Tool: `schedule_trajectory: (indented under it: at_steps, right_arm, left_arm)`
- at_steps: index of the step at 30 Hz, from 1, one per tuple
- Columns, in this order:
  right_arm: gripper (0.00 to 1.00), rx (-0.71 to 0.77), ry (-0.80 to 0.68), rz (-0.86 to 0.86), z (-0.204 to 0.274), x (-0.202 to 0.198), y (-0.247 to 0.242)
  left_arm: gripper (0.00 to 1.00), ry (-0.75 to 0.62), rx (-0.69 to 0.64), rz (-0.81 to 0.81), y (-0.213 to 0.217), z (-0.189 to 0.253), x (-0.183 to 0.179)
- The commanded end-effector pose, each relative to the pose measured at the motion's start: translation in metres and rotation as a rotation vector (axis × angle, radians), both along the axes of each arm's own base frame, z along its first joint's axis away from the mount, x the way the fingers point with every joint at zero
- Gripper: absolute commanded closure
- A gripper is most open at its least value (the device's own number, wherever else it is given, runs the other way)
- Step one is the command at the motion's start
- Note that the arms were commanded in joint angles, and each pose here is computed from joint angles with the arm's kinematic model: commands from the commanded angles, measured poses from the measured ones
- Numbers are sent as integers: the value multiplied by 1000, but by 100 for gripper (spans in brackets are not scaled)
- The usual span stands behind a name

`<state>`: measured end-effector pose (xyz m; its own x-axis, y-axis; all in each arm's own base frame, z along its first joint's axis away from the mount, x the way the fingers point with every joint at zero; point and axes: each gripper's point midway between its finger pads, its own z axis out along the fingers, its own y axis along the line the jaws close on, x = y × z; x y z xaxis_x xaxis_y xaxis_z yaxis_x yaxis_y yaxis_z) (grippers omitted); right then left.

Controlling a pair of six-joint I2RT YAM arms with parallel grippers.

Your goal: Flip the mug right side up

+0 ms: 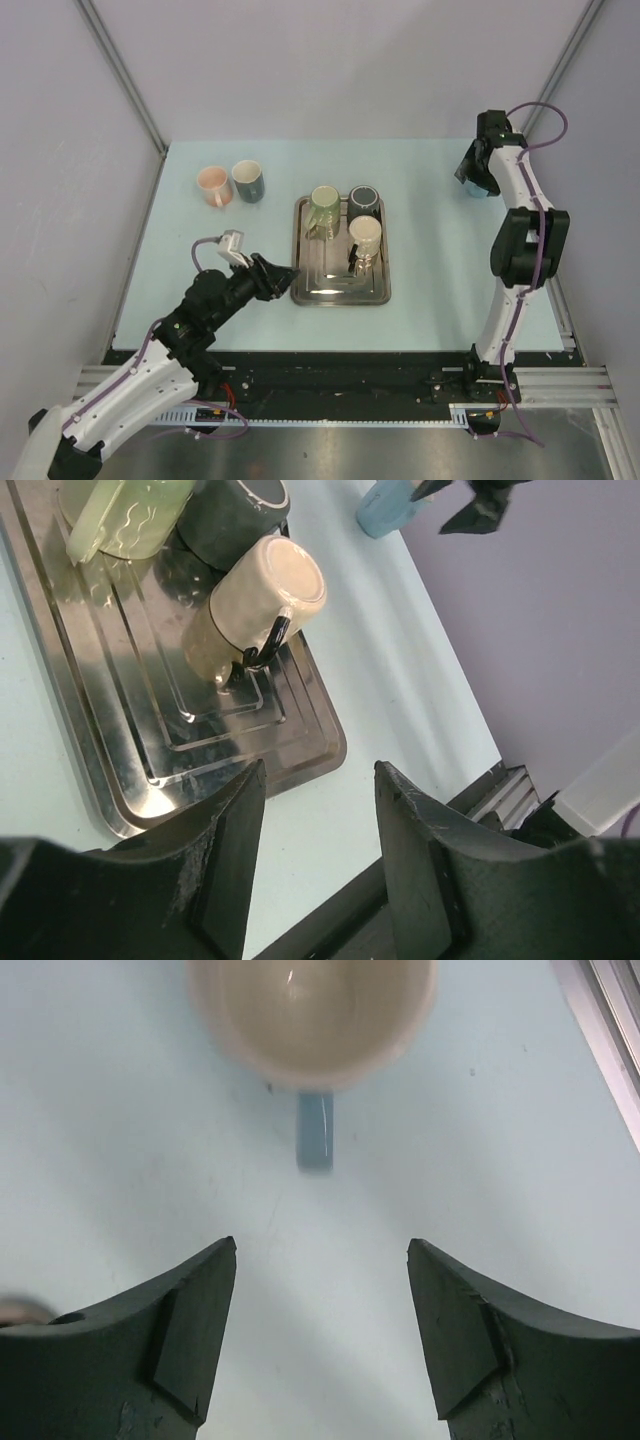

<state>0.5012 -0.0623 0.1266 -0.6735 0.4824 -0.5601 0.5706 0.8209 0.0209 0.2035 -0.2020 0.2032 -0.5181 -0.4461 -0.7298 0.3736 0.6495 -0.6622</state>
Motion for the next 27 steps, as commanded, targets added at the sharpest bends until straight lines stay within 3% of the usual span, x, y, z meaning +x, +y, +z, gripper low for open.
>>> schedule_trajectory:
  at_steps: [1, 2, 4, 6, 7, 8, 14, 24, 27]
  right_arm:
    - [25, 0, -190, 42, 86, -35, 31]
    - [25, -10, -298, 82, 125, -47, 50]
    - [25, -36, -301, 193, 118, -73, 91]
    - [25, -84, -385, 237, 134, -103, 109]
    - [25, -87, -420, 326, 139, -116, 144]
    - [25, -121, -443, 332, 140, -124, 150]
    - [23, -96, -436, 417, 113, -183, 197]
    - [24, 83, -500, 554, 107, -236, 214]
    - [24, 104, -502, 571, 103, -248, 211]
  left_arm:
    - [47, -5, 15, 13, 5, 4, 0]
    - [47, -2, 22, 23, 7, 4, 1]
    - [46, 12, 43, 61, 13, 2, 5]
    - [30, 32, 60, 92, 17, 2, 7]
    - [20, 45, 60, 108, 19, 1, 9]
    - [0, 45, 66, 121, 21, 1, 11]
    - [0, 40, 205, 28, 4, -4, 22]
    - [0, 219, 455, -37, -43, -38, 70]
    - [0, 184, 484, -123, -65, -47, 80]
